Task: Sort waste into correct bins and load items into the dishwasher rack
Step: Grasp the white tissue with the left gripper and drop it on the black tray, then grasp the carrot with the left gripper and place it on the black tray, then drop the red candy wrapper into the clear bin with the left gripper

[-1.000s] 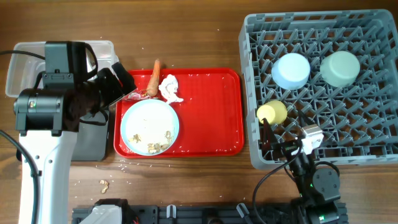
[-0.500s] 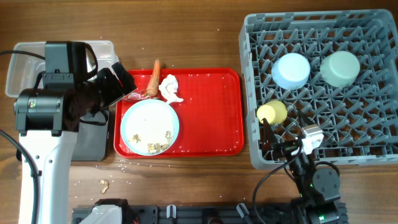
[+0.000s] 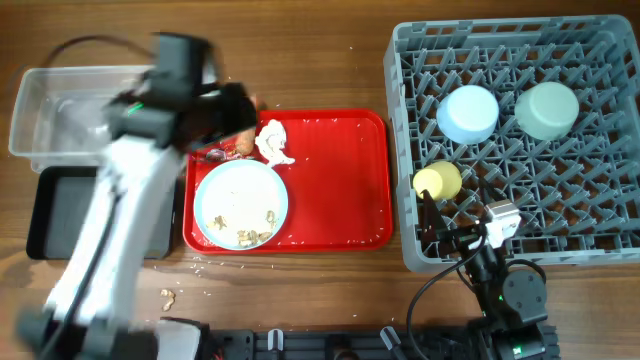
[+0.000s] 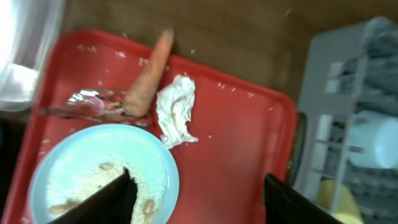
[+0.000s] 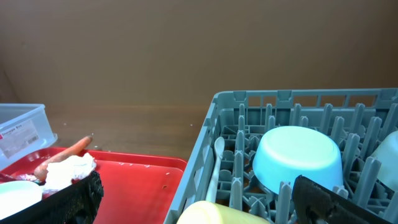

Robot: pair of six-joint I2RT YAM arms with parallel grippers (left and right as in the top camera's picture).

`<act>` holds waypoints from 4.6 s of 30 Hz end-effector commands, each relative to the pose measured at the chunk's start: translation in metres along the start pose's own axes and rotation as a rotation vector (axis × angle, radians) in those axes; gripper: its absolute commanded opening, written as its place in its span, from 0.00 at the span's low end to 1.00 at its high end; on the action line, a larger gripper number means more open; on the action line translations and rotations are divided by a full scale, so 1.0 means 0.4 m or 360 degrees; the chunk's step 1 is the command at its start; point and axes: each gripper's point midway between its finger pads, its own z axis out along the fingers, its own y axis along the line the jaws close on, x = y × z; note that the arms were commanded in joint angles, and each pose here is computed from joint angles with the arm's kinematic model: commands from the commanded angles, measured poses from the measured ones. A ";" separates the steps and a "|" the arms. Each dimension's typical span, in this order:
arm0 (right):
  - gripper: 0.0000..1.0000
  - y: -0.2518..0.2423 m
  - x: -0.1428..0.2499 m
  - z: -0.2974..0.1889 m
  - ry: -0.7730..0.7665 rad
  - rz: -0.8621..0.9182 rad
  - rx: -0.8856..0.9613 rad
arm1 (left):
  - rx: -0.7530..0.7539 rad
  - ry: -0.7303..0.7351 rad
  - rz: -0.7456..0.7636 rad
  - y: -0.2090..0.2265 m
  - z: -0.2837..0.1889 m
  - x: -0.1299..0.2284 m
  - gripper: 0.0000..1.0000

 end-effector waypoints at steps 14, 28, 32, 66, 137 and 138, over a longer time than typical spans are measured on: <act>1.00 0.003 0.006 0.000 -0.0007 0.0020 -0.0016 | -0.0531 0.0350 0.0266 0.072 0.530 0.148 0.58; 1.00 0.003 0.006 0.000 -0.0007 0.0020 -0.0015 | -0.0545 0.0246 -0.0123 0.083 0.135 0.051 0.04; 0.99 0.003 0.006 0.000 -0.0007 0.0020 -0.0016 | -0.0943 0.0184 -0.0418 0.271 -0.018 0.058 0.04; 1.00 0.003 0.006 0.000 -0.0007 0.0020 -0.0016 | -0.0558 0.0048 0.0283 0.168 0.312 0.003 0.78; 1.00 0.003 0.006 0.000 -0.0007 0.0020 -0.0015 | -0.0455 0.0098 0.0514 0.170 0.498 0.100 0.95; 1.00 0.003 0.006 0.000 -0.0007 0.0020 -0.0016 | -0.0458 0.0104 0.0515 0.173 0.506 0.103 0.94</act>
